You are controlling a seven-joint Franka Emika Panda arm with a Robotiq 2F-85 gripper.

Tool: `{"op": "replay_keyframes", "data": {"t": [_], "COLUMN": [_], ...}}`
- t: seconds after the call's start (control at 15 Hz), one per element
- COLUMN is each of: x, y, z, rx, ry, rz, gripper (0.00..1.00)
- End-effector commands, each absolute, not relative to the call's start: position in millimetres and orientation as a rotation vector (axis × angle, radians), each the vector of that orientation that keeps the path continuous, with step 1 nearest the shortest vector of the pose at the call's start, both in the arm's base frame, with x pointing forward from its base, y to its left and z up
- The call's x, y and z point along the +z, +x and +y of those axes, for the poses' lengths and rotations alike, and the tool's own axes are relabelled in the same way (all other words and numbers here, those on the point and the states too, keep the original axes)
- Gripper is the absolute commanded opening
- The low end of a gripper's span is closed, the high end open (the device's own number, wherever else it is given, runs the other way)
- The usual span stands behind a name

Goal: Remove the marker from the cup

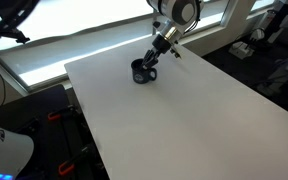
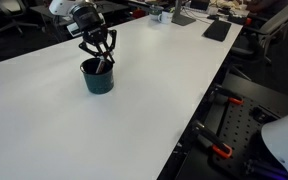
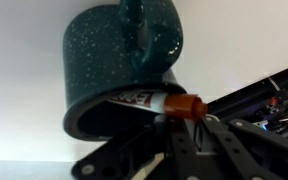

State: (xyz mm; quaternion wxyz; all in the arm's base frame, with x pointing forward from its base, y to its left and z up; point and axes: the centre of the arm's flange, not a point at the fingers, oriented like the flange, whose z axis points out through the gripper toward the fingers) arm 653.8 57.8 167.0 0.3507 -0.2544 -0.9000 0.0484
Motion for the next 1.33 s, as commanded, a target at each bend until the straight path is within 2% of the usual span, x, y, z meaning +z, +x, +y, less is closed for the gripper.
{"op": "replay_keyframes", "data": {"t": [0.0,0.93,1.0,1.07,1.13,1.27], "x": [177.9,237.9,240.0,240.7,240.2,234.9], "y": [652.1,650.7,651.0,651.0,651.1,651.5], "z": [61.7,73.2,73.5,73.7,73.9,73.2], "rx": [0.117,0.100,0.099,0.099,0.102,0.110], "ry": [-0.613,-0.631,-0.629,-0.617,-0.621,-0.615], "rz": [-2.349,-2.412,-2.418,-2.423,-2.421,-2.415], "gripper": [0.02,0.02,0.10,0.36,0.36,0.48]}}
